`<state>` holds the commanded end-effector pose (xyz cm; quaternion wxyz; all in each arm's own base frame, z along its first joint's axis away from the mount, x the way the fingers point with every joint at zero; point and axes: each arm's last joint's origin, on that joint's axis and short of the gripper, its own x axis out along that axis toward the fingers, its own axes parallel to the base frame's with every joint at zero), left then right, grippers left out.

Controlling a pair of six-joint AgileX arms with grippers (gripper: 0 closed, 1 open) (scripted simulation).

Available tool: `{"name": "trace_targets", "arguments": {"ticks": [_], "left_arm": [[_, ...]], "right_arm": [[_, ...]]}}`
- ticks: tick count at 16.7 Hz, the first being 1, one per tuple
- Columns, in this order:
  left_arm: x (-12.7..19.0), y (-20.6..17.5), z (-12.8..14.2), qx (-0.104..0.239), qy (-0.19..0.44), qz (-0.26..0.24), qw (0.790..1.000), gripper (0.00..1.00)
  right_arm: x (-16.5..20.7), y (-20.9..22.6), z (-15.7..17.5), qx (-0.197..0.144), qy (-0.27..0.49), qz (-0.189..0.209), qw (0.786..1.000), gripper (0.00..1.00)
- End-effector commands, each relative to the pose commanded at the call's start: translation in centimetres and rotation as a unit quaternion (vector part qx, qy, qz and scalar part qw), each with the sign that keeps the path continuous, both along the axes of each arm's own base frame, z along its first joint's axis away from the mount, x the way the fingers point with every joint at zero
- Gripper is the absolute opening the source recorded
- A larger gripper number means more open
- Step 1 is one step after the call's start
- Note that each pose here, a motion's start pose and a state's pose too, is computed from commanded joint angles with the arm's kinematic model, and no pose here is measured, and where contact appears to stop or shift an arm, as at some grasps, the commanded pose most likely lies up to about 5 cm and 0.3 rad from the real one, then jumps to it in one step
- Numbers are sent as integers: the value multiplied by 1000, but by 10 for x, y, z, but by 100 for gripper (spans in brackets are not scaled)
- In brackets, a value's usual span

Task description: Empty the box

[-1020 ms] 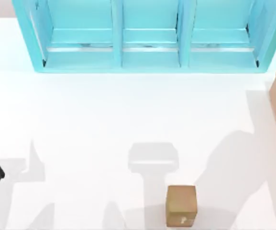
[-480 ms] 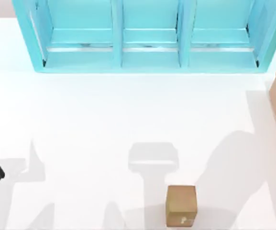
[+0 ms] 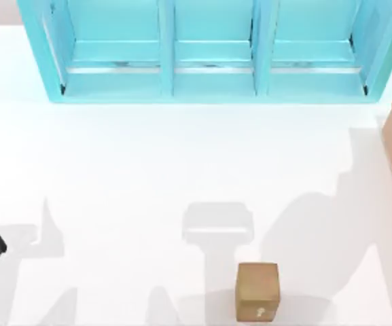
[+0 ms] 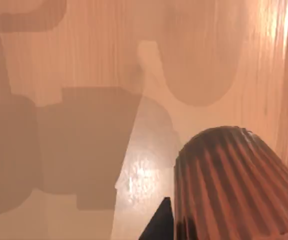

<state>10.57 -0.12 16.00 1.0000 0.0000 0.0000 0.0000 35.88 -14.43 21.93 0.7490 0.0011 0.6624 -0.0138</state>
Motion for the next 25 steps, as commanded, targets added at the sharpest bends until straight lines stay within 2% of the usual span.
{"name": "trace_targets", "arguments": {"ticks": [3,6,12,19,22,25], "left_arm": [[0,0,0,0,0,0,1000,100],[0,0,0,0,0,0,1000,100],[0,0,0,0,0,0,1000,100],[0,0,0,0,0,0,1000,100],[0,0,0,0,0,0,1000,100],[0,0,0,0,0,0,1000,100]], "right_arm": [[-7,-14,58,-7,-44,-12,999,0],[-11,-7,86,-3,-27,-16,999,0],[-1,17,70,11,60,5,998,0],[4,28,67,12,60,2,998,0],[19,74,57,12,60,1,998,0],[30,157,43,17,55,-1,998,0]]}}
